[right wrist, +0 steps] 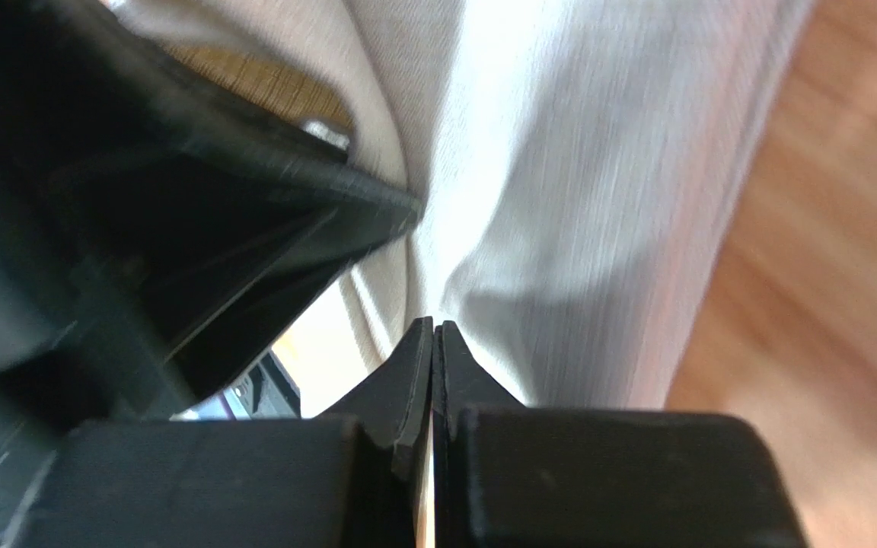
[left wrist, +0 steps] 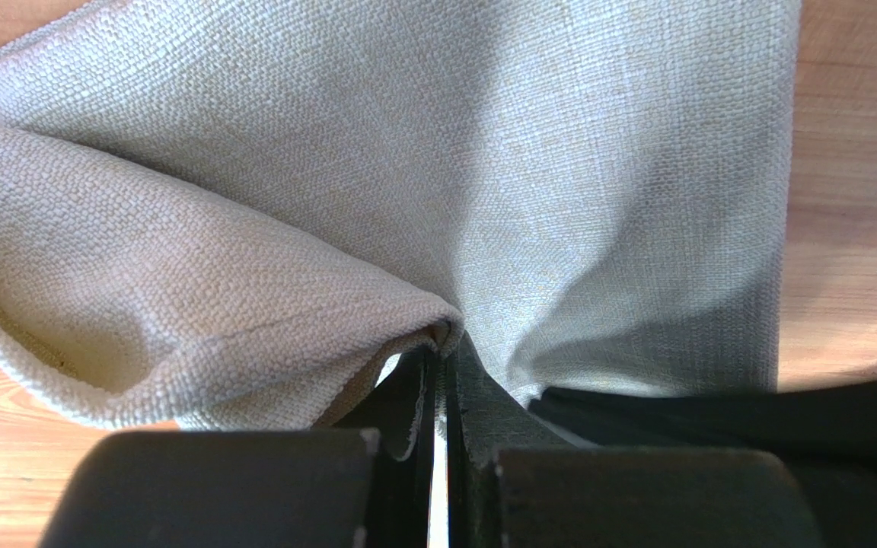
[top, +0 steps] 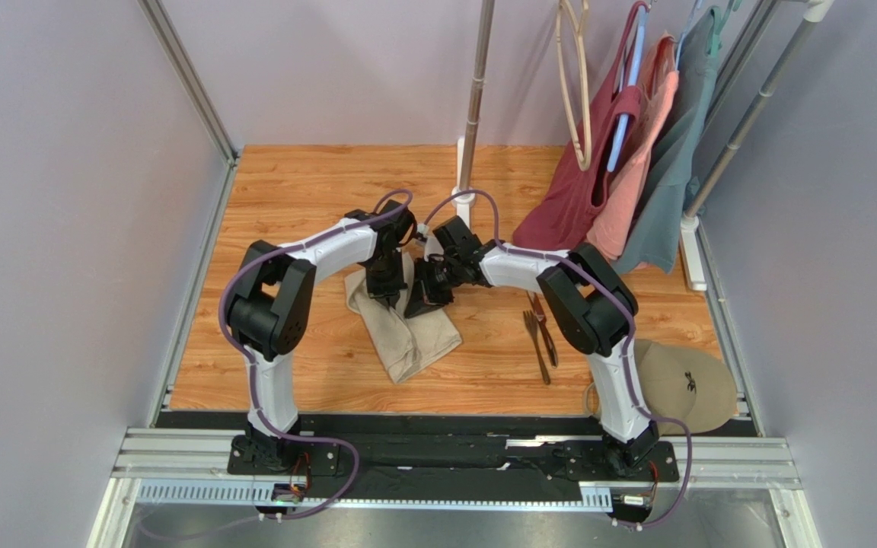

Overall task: Fold the napkin into a case and place the utensils inside
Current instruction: Fold the lower triangle-folded napkin at the center of the board.

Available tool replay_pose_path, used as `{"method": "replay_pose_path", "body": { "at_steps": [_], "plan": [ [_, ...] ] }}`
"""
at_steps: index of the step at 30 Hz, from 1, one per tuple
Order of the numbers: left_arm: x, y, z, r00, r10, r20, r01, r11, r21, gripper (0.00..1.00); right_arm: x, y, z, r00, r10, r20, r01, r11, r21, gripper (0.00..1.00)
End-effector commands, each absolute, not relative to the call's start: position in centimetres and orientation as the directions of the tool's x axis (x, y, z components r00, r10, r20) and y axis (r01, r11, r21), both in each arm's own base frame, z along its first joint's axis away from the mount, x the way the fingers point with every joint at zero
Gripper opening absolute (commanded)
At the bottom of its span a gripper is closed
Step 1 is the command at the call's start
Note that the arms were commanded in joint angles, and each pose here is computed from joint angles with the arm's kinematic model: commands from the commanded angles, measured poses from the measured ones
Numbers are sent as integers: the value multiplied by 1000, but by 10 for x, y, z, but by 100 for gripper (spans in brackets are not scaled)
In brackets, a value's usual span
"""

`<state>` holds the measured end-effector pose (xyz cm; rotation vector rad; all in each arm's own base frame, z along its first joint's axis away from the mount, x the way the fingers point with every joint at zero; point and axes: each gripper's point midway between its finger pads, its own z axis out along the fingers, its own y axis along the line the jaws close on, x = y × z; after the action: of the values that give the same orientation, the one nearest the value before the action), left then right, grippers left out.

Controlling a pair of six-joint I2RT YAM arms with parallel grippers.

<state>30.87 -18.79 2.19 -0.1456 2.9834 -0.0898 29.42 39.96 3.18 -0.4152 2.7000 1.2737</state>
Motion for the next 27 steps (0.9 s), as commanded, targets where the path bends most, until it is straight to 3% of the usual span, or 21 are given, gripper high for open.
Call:
{"method": "replay_pose_path", "body": {
  "at_steps": [1, 10, 18, 27],
  "plan": [
    [316, -192, 26, -981, -81, -179, -70, 995, -69, 0, 300, 384, 74, -934, -150, -323, -343, 627, 700, 2],
    [321, -194, 25, -978, -104, -180, -94, 994, -64, 0, 247, 376, 90, -910, -244, -336, -415, 520, 746, 9],
    [323, -193, 24, -978, -109, -175, -102, 994, -50, 0, 219, 401, 103, -880, -322, -349, -466, 440, 767, 8],
    [323, -193, 25, -978, -110, -179, -101, 993, -54, 0, 204, 405, 55, -894, -349, -281, -425, 461, 779, 7]
  ]
}}
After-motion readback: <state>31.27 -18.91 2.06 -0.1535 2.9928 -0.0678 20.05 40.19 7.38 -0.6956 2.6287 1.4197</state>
